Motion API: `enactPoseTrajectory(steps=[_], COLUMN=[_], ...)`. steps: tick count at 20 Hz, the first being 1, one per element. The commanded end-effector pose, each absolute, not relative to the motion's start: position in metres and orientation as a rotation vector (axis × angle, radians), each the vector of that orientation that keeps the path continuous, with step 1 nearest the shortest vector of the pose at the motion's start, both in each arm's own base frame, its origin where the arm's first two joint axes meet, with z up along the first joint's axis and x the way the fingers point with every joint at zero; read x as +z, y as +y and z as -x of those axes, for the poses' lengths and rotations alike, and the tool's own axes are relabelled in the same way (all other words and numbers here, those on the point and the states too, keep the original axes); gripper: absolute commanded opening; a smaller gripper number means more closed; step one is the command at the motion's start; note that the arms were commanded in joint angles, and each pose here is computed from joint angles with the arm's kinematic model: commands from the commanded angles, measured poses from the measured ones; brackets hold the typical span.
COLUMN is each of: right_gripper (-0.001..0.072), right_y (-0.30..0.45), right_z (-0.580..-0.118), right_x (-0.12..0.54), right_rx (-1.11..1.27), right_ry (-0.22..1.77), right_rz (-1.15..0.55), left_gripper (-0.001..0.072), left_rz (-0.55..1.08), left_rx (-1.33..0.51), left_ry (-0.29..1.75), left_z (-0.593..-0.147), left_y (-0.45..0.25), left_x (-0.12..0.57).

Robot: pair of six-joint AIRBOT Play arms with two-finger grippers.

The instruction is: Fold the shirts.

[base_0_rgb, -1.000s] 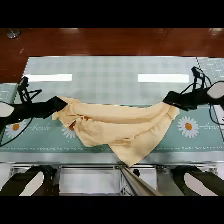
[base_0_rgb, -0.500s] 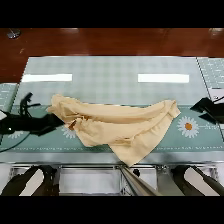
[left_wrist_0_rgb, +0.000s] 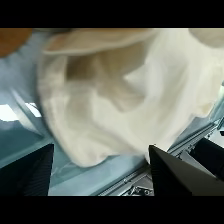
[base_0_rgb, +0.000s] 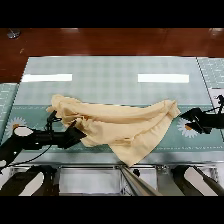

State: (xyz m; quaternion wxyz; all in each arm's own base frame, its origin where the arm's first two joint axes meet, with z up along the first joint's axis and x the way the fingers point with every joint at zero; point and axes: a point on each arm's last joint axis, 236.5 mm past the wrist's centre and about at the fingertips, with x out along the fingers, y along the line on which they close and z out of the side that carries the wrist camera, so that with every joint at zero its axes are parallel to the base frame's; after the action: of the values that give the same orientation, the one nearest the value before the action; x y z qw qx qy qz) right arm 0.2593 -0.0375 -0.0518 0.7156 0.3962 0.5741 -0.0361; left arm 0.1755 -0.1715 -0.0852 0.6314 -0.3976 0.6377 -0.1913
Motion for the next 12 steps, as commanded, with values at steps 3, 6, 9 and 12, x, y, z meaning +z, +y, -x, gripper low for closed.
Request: enactPoseTrajectory(steps=[3,6,9,12], right_gripper=[0.0617,0.0617,0.0617,0.0617], right_y=[-0.038,-0.037,-0.031,-0.026], right_z=[-0.263,-0.263,-0.275,-0.295], right_x=[-0.052,-0.055,-0.061,-0.068], right_rx=[-0.080,-0.078,-0.056,-0.032], right_ry=[1.250,1.258,1.250,1.256], right_rz=[-0.886,-0.901,-0.981,-0.987], left_gripper=[0.0640,0.0024,0.0024,0.0024], left_rz=[0.910,0.838,0.825,0.822], left_rx=[-0.471,-0.570,-0.608,-0.638], left_ry=[1.426,1.332,1.266,1.252], left_z=[-0.185,-0.212,-0.235,-0.239], left_y=[-0.215,-0.224,-0.229,-0.234], left_x=[-0.093,-0.069,-0.047,-0.036])
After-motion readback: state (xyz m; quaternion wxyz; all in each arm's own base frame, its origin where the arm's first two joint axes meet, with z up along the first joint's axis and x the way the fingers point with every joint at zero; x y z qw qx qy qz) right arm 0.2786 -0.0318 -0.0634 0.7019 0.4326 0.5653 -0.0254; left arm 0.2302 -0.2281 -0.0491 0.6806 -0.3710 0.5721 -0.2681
